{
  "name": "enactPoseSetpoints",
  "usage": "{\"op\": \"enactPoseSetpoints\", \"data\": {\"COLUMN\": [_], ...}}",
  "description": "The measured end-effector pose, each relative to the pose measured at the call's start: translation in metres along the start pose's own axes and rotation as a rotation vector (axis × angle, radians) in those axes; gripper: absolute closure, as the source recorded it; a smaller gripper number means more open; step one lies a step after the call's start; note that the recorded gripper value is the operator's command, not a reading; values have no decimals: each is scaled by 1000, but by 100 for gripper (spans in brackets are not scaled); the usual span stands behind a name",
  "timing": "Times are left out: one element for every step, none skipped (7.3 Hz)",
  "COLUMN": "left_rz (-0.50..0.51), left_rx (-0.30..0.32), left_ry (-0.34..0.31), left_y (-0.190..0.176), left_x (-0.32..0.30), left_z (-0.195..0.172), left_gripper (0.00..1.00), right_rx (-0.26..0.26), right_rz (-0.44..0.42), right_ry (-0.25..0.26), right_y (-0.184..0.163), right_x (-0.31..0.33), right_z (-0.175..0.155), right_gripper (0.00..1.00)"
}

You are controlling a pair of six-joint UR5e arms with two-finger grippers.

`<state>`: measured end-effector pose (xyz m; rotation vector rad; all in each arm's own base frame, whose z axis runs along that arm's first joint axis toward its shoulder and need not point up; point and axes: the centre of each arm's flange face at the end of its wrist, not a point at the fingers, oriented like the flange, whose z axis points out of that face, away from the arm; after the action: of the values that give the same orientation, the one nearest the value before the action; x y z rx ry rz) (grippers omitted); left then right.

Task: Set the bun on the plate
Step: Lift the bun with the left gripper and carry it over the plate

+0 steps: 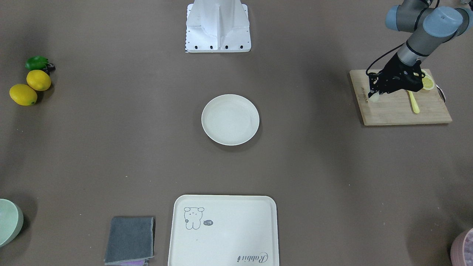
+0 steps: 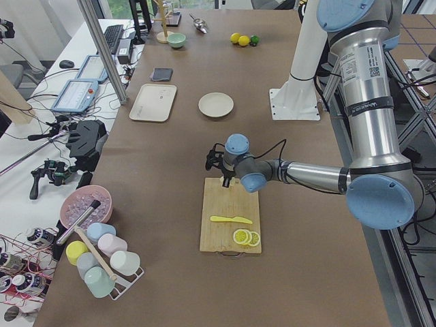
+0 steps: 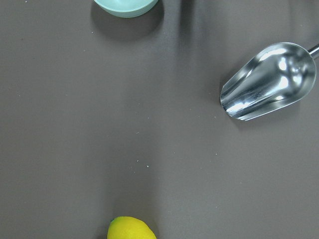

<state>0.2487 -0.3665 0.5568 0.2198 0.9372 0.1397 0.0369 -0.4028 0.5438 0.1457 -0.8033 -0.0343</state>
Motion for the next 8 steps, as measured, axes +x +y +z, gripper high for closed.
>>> {"op": "enactPoseSetpoints", "data": {"left_rz": [4,-9,-42,-76,-109,-145,-170,-187], "left_rx": [6,12,15,16,6,-11,-18,-18], "left_ry": [15,25,34,42,57,71,73,64], "left_y": [-21,-48,-77,-102,-120,-129,-132,-133], "left_x": [24,57,96,138,184,235,287,336], "left_z": [2,3,1,-3,-3,0,5,9], "left_gripper": [80,80,80,80,80,80,80,80], "right_rx": [-1,-1,-3,-5,-7,-7,-8,-9], "right_rz": [1,2,4,5,2,-3,-3,-3], "right_ry": [0,0,1,1,2,2,3,3], "right_y": [1,2,4,6,9,12,13,14], "right_x": [0,1,2,4,6,9,10,11], "right_z": [0,1,1,2,3,3,3,3], "right_gripper": [0,0,0,0,0,0,0,0]}}
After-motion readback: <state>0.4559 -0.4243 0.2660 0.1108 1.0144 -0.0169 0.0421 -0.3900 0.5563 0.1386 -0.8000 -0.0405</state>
